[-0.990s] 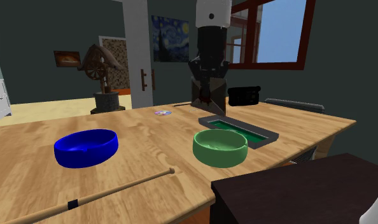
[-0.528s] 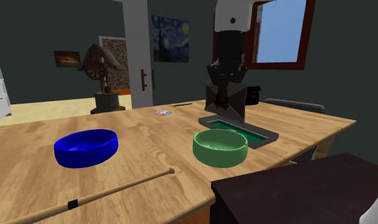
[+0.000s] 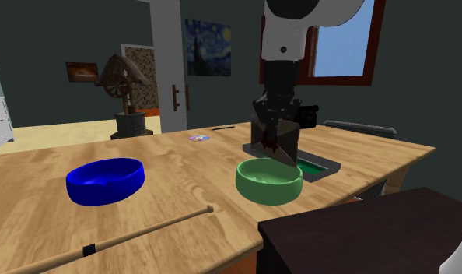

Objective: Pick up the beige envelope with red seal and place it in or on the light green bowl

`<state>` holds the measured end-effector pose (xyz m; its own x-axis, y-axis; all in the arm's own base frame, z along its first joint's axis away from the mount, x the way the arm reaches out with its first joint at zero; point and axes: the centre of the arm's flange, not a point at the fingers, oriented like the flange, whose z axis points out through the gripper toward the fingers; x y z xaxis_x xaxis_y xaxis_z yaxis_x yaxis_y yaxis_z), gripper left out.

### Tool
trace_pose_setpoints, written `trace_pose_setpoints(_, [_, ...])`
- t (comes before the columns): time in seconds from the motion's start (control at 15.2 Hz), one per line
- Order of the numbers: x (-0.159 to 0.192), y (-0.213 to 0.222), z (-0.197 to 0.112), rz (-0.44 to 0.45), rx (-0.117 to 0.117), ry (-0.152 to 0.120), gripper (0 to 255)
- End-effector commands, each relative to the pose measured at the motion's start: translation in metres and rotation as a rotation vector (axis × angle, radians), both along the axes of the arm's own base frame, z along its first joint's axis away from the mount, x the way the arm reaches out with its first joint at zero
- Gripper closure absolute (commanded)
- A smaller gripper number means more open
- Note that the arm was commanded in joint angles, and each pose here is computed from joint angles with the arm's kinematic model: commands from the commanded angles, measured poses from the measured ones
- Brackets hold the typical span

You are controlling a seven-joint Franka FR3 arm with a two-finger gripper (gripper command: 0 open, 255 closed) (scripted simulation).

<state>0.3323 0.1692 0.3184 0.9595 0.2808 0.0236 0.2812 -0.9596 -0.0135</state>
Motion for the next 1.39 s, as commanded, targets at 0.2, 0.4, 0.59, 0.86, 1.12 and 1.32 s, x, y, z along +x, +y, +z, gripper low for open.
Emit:
trace_pose_setpoints(0.2, [0.000, -0.001, -0.028, 0.000, 0.001, -0.001, 255])
trace_pose_setpoints(0.4, [0.000, -0.001, -0.028, 0.000, 0.001, -0.001, 255])
trace_pose_setpoints(0.59, [0.000, -0.001, -0.028, 0.000, 0.001, -0.001, 255])
trace_pose_setpoints(0.86, [0.000, 0.000, -0.028, 0.000, 0.001, -0.001, 0])
trace_pose_setpoints(1.12, [0.000, -0.001, -0.028, 0.000, 0.001, -0.001, 0])
trace_pose_setpoints(1.32, [-0.001, -0.002, 0.011, 0.000, 0.001, -0.001, 0])
